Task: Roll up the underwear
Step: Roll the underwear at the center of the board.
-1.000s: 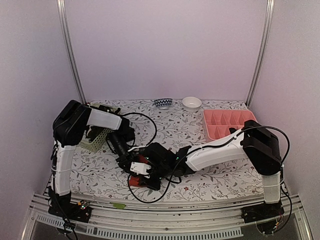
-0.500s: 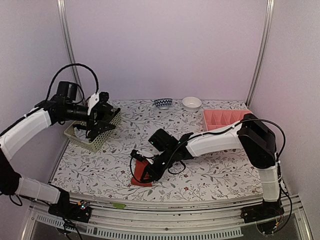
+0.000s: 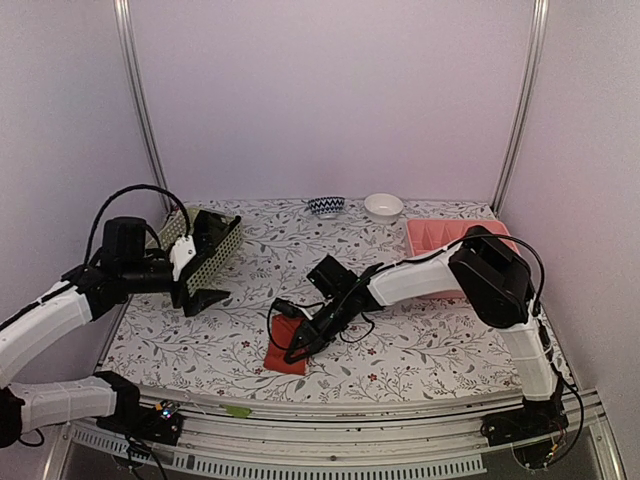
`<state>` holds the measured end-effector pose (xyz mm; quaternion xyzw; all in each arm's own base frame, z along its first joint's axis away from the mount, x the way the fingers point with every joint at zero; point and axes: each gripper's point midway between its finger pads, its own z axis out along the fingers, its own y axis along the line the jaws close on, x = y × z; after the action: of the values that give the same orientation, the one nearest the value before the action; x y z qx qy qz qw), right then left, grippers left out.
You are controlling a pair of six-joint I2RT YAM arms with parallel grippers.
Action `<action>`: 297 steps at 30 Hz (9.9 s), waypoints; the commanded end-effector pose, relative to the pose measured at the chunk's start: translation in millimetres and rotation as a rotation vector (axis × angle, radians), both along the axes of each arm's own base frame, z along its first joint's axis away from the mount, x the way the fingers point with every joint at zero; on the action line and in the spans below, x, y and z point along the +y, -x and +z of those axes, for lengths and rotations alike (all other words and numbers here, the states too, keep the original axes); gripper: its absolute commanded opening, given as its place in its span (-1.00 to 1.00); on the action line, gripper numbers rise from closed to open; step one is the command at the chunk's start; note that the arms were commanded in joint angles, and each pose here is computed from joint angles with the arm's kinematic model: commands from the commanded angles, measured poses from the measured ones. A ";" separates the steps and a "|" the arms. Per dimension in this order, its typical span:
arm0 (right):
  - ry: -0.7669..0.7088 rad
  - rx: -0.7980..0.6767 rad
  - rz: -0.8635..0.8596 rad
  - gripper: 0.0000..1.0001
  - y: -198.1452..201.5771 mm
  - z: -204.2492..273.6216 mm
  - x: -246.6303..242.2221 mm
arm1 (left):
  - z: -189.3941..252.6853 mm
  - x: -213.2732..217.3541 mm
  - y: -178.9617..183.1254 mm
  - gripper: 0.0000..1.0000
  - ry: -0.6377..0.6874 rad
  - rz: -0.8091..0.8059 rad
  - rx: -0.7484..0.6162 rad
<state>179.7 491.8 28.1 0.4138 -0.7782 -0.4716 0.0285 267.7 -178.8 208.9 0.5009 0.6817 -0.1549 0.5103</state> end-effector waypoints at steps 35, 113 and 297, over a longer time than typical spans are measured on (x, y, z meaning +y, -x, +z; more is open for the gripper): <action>0.162 0.316 -0.139 -1.00 -17.3 -73.3 -23.1 | -199.8 -96.2 103.8 -0.27 -0.574 -0.495 0.000; 0.019 -0.017 0.002 -1.00 17.7 6.6 -23.3 | -93.1 -46.6 39.3 0.25 -0.112 -0.405 0.312; 0.111 -0.186 -0.279 0.00 -62.5 2.2 -86.0 | -227.3 -106.4 142.2 -1.00 -0.671 -0.723 0.281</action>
<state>212.4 433.7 30.4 0.3710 -0.8039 -0.4633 -0.0383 166.4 -332.7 19.0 0.8165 0.4868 -0.1029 0.2928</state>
